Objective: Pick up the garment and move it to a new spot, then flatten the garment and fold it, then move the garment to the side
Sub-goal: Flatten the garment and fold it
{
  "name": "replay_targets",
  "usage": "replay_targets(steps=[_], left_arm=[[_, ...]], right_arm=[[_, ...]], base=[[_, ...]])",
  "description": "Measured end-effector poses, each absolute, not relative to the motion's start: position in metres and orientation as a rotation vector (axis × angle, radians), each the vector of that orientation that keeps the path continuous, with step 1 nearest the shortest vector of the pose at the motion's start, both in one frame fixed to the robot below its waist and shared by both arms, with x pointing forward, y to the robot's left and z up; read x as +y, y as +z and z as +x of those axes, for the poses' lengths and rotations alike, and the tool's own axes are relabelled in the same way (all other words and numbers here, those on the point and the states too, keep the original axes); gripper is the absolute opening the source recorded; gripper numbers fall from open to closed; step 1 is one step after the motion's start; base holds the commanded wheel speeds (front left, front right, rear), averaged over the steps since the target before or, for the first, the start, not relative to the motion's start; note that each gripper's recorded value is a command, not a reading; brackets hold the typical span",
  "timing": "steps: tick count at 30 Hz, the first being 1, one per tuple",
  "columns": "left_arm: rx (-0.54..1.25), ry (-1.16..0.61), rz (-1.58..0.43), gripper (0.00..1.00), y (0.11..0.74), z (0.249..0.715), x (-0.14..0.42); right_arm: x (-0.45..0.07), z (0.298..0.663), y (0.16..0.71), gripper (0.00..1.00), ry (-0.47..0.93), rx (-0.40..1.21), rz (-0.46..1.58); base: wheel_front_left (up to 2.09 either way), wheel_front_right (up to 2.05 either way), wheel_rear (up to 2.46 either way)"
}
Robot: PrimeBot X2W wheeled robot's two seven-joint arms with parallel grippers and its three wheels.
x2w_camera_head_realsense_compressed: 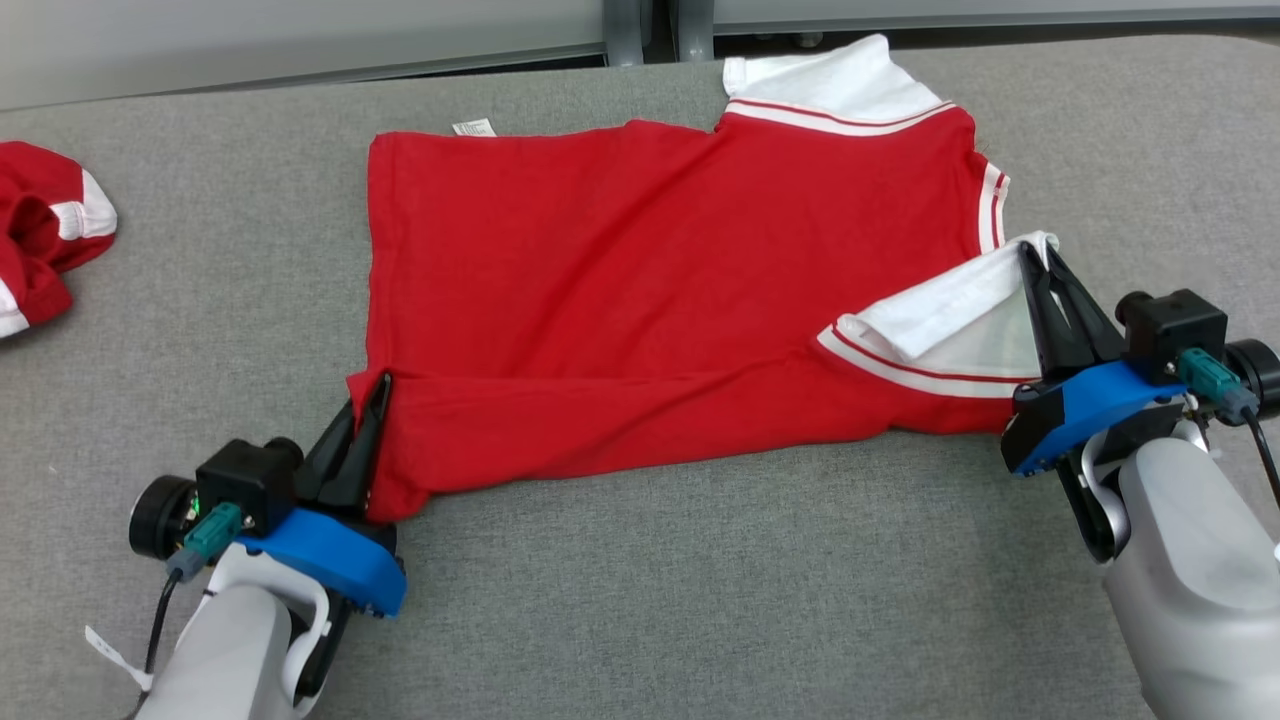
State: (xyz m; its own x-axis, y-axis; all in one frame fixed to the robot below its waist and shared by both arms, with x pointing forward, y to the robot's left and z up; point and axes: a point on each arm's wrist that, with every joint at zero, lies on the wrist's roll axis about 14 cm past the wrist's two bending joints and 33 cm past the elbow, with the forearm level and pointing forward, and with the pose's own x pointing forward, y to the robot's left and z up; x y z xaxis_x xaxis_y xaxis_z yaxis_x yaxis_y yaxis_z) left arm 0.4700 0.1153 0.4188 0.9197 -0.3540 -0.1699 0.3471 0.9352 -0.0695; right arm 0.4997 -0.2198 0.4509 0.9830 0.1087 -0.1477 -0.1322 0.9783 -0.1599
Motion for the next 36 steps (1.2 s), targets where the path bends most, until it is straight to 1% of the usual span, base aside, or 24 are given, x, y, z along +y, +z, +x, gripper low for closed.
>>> replay_targets(steps=[9,10,11,12,13,14,18,26,31,36], left_arm=[[0.177,-0.371,-0.011,0.00,0.418,0.494,0.113],[0.178,-0.371,-0.010,0.00,0.418,0.496,0.114],[0.180,-0.369,-0.009,0.06,0.417,0.497,0.114],[0.186,-0.367,-0.009,0.32,0.416,0.497,0.114],[0.193,-0.368,-0.007,0.71,0.414,0.497,0.114],[0.194,-0.368,-0.005,1.00,0.413,0.497,0.114],[0.189,-0.356,-0.011,1.00,0.416,0.494,0.117],[0.189,-0.314,-0.047,1.00,0.419,0.467,0.123],[0.228,-0.300,-0.070,1.00,0.408,0.452,0.121],[0.303,-0.295,-0.070,1.00,0.385,0.441,0.120]], right_arm=[[-0.218,0.515,0.445,0.00,0.120,0.151,-0.163],[-0.217,0.515,0.444,0.29,0.120,0.154,-0.162],[-0.217,0.515,0.444,0.85,0.119,0.153,-0.159],[-0.217,0.515,0.444,1.00,0.119,0.152,-0.159],[-0.217,0.515,0.445,1.00,0.119,0.150,-0.159],[-0.217,0.515,0.446,1.00,0.118,0.145,-0.159],[-0.223,0.512,0.456,1.00,0.102,0.117,-0.159],[-0.241,0.470,0.439,1.00,0.058,0.165,-0.151],[-0.247,0.446,0.423,1.00,0.033,0.215,-0.133],[-0.244,0.437,0.408,1.00,0.028,0.264,-0.115]], base=[[0.00,0.00,0.00],[0.00,0.00,0.00],[0.00,0.00,0.00],[0.00,0.00,0.00],[0.00,0.00,0.00],[0.00,0.00,0.00],[0.00,0.00,0.00],[0.00,0.00,0.00],[0.00,0.00,0.00],[0.00,0.00,0.00]])
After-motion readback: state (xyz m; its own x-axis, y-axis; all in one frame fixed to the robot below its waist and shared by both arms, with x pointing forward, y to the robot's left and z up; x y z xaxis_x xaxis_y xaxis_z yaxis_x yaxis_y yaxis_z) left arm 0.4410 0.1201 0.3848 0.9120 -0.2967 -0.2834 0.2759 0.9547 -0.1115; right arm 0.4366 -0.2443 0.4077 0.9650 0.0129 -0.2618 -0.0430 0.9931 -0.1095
